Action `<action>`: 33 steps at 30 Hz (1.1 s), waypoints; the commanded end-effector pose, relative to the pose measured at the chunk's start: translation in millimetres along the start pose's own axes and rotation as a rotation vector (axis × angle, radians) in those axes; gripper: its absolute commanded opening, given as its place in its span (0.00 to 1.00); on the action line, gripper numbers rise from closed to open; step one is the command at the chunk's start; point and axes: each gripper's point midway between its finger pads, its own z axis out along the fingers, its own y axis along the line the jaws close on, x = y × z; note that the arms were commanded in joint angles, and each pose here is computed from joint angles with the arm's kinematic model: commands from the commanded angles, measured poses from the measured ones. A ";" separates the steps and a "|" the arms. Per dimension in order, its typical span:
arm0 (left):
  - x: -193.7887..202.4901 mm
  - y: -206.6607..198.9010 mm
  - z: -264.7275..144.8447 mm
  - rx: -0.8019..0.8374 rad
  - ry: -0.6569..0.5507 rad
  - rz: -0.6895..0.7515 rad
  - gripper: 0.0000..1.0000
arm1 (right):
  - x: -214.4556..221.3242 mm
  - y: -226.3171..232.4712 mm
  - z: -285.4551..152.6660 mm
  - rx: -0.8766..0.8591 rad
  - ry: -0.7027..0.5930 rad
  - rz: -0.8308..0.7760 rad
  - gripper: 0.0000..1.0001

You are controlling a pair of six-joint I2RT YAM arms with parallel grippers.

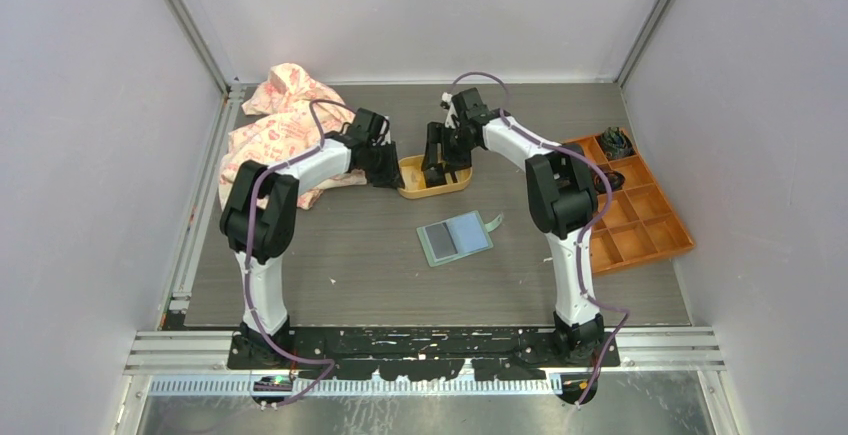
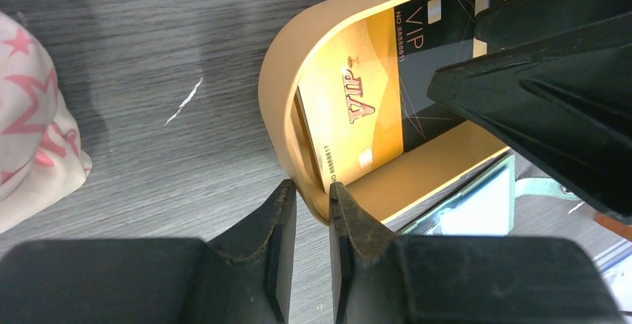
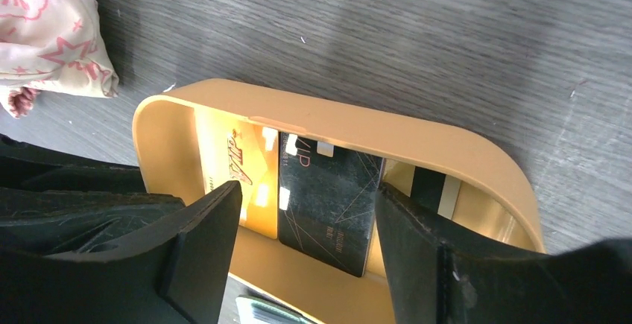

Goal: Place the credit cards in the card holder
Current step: Pick up the credit card from the storage box.

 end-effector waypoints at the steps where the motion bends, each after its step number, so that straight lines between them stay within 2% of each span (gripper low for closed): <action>1: -2.4 -21.9 -17.8 0.032 -0.048 0.029 0.20 | 7.2 44.1 -2.9 -0.185 0.045 0.047 0.69; 12: 18.0 -18.8 -43.3 0.035 -0.114 -0.091 0.16 | 11.6 73.6 -33.8 -0.317 0.045 0.047 0.53; 23: 36.7 -15.2 -56.6 0.053 -0.141 -0.146 0.16 | 19.1 103.0 -57.1 -0.474 0.074 0.057 0.40; 28: 37.2 -14.6 -59.7 0.052 -0.149 -0.149 0.16 | 22.7 98.7 -53.0 -0.464 0.083 0.042 0.39; 33: 37.8 -14.5 -58.7 0.053 -0.146 -0.152 0.16 | 31.9 78.1 -42.5 -0.310 0.102 -0.045 0.38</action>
